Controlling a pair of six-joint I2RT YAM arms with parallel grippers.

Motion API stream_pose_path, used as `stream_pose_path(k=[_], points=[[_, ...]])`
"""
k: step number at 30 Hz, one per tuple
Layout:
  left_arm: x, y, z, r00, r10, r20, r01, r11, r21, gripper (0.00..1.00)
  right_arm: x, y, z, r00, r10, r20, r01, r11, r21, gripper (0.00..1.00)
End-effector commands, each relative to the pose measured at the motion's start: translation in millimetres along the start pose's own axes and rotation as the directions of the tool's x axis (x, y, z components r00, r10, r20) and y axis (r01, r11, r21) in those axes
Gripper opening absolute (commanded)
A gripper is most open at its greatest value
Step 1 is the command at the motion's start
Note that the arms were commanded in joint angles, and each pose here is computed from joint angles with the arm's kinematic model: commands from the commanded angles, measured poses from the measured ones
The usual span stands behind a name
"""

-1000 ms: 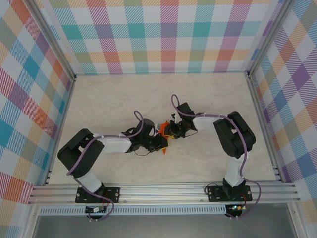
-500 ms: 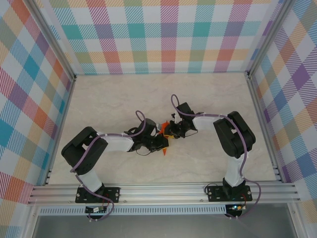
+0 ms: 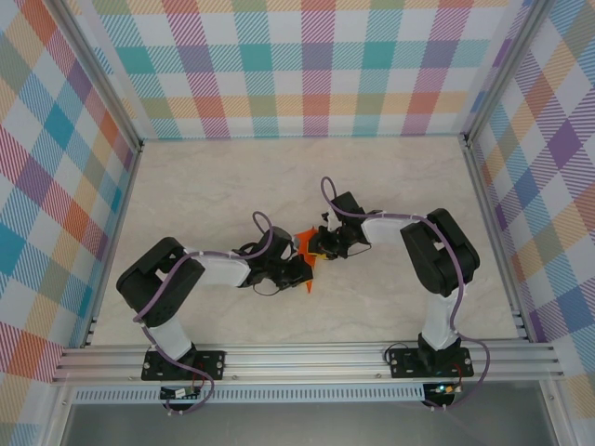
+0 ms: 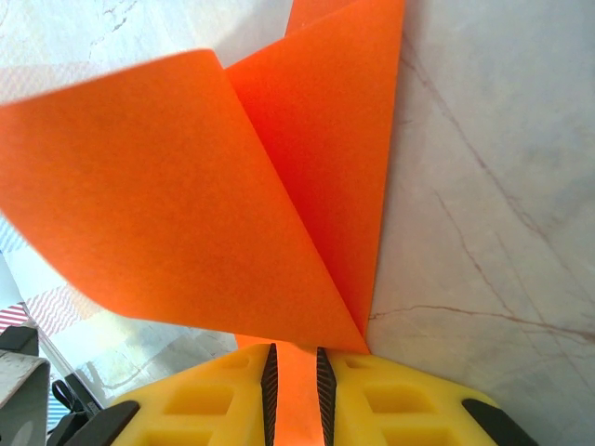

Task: Fold a paper plane with a square sheet of paper (fold left side to right side)
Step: Fold the wing for the fifth time at the center of the table.

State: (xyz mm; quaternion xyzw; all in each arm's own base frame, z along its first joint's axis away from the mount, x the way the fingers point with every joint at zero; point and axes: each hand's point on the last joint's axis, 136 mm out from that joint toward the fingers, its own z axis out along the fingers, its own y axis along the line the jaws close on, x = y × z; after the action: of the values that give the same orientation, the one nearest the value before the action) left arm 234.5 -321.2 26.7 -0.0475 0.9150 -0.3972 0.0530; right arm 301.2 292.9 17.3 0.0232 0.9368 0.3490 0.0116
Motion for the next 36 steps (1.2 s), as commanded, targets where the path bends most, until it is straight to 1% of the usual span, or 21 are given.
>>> stream_pose_path(k=[1,11,22,36], points=[[12.8,17.2,5.9,0.999,-0.03,-0.038,0.028,0.999,-0.046,0.07,17.4,-37.0,11.2,0.997,0.057,-0.055,-0.049,0.99,0.133,0.22],[39.3,33.1,5.3,0.994,-0.04,-0.099,0.03,0.994,-0.103,0.06,17.2,-38.3,10.7,0.997,0.058,-0.053,-0.05,0.988,0.143,0.22],[68.9,42.1,2.4,0.986,-0.032,-0.163,0.009,0.99,-0.142,0.05,17.4,-39.8,10.4,0.997,0.062,-0.053,-0.053,0.987,0.15,0.22],[87.7,40.1,-9.0,0.981,0.001,-0.196,-0.026,0.992,-0.125,0.05,17.5,-40.9,12.2,0.996,0.064,-0.059,-0.054,0.986,0.156,0.22]])
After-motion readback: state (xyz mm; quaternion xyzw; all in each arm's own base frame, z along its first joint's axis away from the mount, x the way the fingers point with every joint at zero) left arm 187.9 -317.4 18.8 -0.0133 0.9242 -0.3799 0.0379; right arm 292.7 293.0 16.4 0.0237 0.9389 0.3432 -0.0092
